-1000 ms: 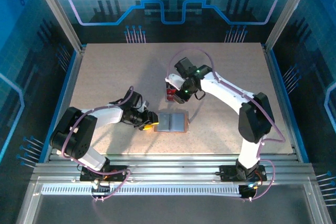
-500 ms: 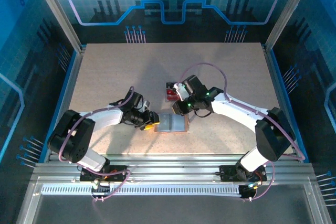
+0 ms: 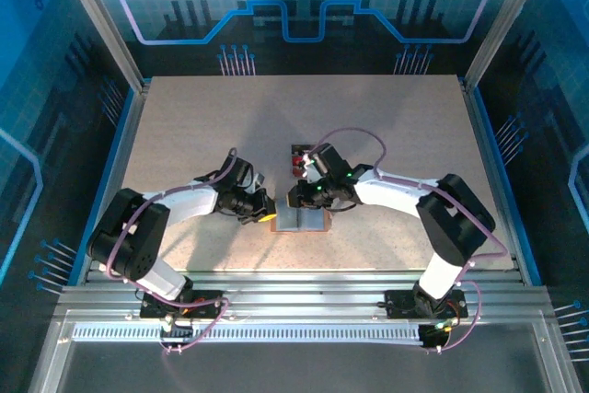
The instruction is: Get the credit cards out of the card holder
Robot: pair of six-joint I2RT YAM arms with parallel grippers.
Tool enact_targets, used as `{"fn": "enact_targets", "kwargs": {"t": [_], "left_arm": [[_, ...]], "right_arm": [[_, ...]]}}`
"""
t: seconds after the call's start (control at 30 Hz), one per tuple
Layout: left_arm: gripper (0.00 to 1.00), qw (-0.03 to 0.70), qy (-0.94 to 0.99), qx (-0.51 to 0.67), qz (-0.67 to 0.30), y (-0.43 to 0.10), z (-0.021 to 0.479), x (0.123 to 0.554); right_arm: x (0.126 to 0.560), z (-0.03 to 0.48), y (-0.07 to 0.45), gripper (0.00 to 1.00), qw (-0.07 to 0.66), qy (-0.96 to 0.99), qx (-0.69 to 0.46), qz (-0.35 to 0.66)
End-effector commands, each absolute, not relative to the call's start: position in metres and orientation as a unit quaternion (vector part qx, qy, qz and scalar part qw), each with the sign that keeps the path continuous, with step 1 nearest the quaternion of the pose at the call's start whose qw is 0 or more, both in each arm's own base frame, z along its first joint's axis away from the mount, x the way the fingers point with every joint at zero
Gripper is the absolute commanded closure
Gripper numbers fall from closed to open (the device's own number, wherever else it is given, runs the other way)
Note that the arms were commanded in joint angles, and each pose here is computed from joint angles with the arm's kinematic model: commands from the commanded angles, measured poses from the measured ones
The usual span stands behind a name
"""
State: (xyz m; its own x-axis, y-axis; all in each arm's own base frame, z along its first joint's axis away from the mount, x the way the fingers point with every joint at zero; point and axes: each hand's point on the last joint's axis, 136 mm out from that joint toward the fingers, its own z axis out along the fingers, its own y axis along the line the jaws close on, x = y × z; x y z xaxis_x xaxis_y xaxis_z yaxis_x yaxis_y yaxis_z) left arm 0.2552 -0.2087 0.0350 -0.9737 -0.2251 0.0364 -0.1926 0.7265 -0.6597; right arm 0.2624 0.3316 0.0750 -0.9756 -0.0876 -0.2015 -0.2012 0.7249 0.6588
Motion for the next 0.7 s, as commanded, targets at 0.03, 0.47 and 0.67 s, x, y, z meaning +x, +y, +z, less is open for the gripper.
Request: {"fn": "enact_targets", "kwargs": {"t": [0.03, 0.47, 0.67], "left_arm": [[0.93, 0.012, 0.930, -0.111, -0.352, -0.210, 0.028, 0.251], [0.96, -0.002, 0.933, -0.114, -0.340, -0.206, 0.015, 0.243], [0.97, -0.002, 0.933, -0.114, -0.340, -0.205, 0.014, 0.243]], "right_arm": [[0.261, 0.074, 0.348, 0.79, 0.058, 0.926, -0.070, 0.366], [0.259, 0.045, 0.348, 0.77, 0.025, 0.941, -0.058, 0.333], [0.255, 0.035, 0.343, 0.76, 0.014, 0.946, -0.053, 0.319]]}}
